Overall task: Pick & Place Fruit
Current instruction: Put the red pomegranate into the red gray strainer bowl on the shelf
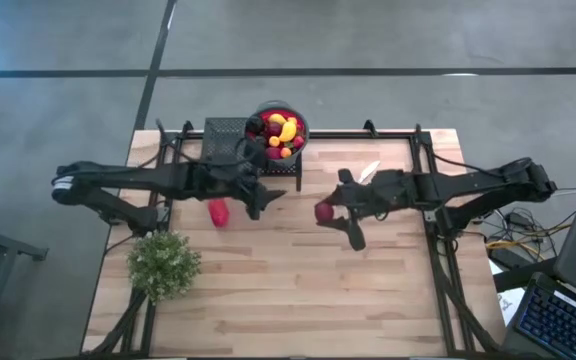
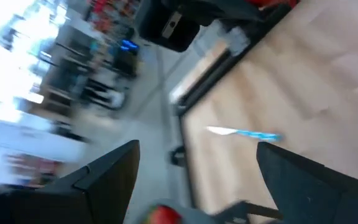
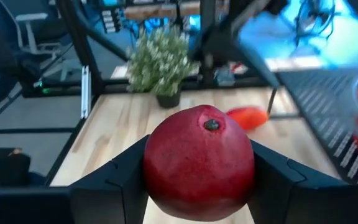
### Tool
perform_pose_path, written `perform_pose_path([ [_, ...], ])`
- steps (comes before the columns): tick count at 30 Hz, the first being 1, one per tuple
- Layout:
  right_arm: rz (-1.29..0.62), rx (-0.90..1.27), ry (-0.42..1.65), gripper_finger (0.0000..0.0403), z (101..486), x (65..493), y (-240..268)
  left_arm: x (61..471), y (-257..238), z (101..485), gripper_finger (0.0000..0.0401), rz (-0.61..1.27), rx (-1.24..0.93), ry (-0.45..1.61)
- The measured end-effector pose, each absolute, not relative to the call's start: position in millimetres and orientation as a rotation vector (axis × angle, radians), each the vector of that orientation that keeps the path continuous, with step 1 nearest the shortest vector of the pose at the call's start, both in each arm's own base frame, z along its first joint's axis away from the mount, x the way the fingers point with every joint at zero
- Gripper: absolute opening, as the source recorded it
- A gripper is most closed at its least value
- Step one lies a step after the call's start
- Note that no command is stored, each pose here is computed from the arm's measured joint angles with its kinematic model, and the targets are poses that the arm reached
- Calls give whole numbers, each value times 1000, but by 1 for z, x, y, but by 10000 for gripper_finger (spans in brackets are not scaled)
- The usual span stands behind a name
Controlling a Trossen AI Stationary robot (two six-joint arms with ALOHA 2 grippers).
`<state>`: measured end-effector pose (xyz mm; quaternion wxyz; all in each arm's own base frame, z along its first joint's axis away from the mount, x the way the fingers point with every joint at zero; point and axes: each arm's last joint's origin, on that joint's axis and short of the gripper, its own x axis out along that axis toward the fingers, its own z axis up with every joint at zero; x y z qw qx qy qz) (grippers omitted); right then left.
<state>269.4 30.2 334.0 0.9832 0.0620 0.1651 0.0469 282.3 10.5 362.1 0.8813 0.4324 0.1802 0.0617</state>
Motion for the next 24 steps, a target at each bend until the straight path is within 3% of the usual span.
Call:
perform_pose_path([
  [12,58,35,224,199,363,273,7,312,-2,364,328,253,1327,292],
  [24,36,-17,131,195,376,274,-3,331,-3,364,328,339,1473,177],
])
